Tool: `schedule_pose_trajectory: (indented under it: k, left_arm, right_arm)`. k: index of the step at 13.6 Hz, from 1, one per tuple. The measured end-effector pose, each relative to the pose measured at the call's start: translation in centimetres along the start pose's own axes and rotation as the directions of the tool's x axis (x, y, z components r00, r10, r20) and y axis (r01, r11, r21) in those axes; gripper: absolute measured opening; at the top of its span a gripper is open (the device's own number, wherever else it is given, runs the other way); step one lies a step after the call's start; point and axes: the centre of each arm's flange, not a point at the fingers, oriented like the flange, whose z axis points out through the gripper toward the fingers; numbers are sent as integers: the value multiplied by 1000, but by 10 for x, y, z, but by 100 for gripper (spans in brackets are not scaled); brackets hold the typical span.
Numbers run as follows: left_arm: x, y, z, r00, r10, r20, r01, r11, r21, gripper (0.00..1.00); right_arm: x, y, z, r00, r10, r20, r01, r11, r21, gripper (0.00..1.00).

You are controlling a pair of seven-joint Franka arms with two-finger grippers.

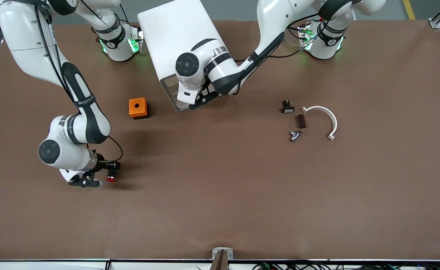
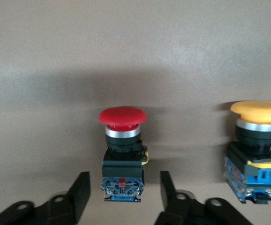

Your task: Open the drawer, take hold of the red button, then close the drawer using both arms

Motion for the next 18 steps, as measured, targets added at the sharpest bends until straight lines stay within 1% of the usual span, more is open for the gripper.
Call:
schedule_pose_trajectory:
  k: [2, 3, 5, 6, 8, 9, 12, 14, 16, 18]
  left_arm:
    - [34, -2, -17, 999, -48, -1, 48, 999, -26, 100]
    - [61, -5, -31, 996, -84, 0, 84, 995, -47, 100]
    - [124, -19, -65, 988, -151, -6, 150, 984, -93, 100]
    - [156, -31, -84, 985, -172, -19, 168, 979, -111, 100]
    - [206, -57, -117, 982, -173, -74, 164, 980, -115, 100]
    - [225, -72, -133, 980, -162, -112, 151, 984, -99, 100]
    - [268, -120, -181, 975, -112, -192, 106, 994, -38, 100]
    - [299, -160, -225, 976, -44, -216, 38, 999, -33, 100]
    - [328, -207, -271, 969, 16, -246, -27, 999, -42, 100]
    - [349, -257, -311, 962, 61, -265, -72, 997, -33, 100]
  right_arm:
    - [5, 6, -25, 1000, 10, -25, -10, 1000, 3, 94]
    - [7, 10, -45, 999, 15, -31, -15, 1000, 4, 100]
    - [6, 13, -96, 999, 17, -43, -17, 1000, 6, 100]
    - [3, 11, -122, 999, 10, -50, -10, 1000, 6, 100]
    - [-6, 8, -169, 997, -22, -80, 23, 1000, 5, 100]
    - [-11, 7, -187, 995, -39, -89, 39, 999, 3, 100]
    - [-25, 14, -233, 991, -71, -113, 71, 997, -3, 100]
    - [-41, 22, -265, 993, -60, -103, 60, 998, -5, 100]
    - [-59, 31, -296, 995, 0, -98, 0, 1000, -2, 100]
    - [-79, 31, -328, 992, 73, -105, -73, 997, 4, 100]
